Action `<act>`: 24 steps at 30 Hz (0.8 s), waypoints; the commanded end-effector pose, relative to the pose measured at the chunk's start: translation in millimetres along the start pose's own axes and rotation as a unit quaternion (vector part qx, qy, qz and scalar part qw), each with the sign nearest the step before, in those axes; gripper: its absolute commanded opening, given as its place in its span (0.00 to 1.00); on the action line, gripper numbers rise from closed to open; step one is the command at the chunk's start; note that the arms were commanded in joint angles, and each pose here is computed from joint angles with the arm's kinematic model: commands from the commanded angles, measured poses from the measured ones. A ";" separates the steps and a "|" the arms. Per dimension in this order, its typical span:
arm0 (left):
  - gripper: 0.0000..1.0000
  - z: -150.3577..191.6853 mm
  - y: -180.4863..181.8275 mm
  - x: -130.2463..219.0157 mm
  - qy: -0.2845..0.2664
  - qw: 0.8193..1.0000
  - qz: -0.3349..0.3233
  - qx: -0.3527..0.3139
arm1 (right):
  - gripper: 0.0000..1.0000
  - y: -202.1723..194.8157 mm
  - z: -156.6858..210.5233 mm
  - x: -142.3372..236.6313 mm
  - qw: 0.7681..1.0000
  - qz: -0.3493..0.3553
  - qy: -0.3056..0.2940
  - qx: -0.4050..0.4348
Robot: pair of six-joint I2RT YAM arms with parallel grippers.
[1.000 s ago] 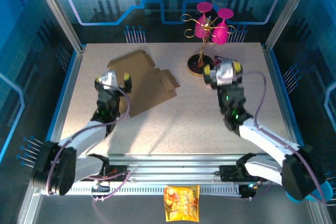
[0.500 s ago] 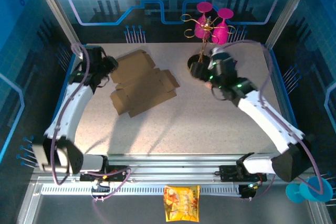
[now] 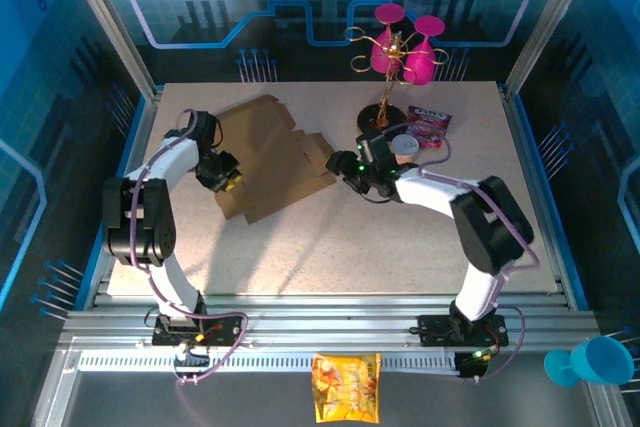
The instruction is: Fold the paper box
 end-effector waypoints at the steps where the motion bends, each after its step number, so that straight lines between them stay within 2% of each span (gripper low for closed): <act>1: 0.18 6.8 7.3 -9.4 0.020 1.000 0.002 0.000 | 0.59 15.6 -22.5 -19.6 0.996 -0.062 -0.019 -0.069; 15: 0.16 16.6 33.8 -37.5 0.043 0.998 -0.045 -0.015 | 0.47 -4.6 -39.7 -69.0 0.989 -0.066 -0.022 -0.133; 21: 0.15 11.1 26.6 -28.0 0.025 0.999 -0.037 -0.023 | 0.42 -8.2 -43.9 -75.8 0.984 -0.068 -0.030 -0.163; 24: 0.16 7.1 20.2 -18.0 0.011 0.999 -0.027 -0.028 | 0.45 -5.1 -44.0 -66.4 0.979 -0.080 -0.044 -0.182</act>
Point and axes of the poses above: each hand's point on the last joint's axis, 136 mm out from that joint toward the fingers, its own x axis back along the fingers, its own y axis along the line the jaws close on, z = x × y, the point moved 2 cm from there along x, back along the fingers, and after that the axes turned 4 degrees about -x, right-handed, at the moved point
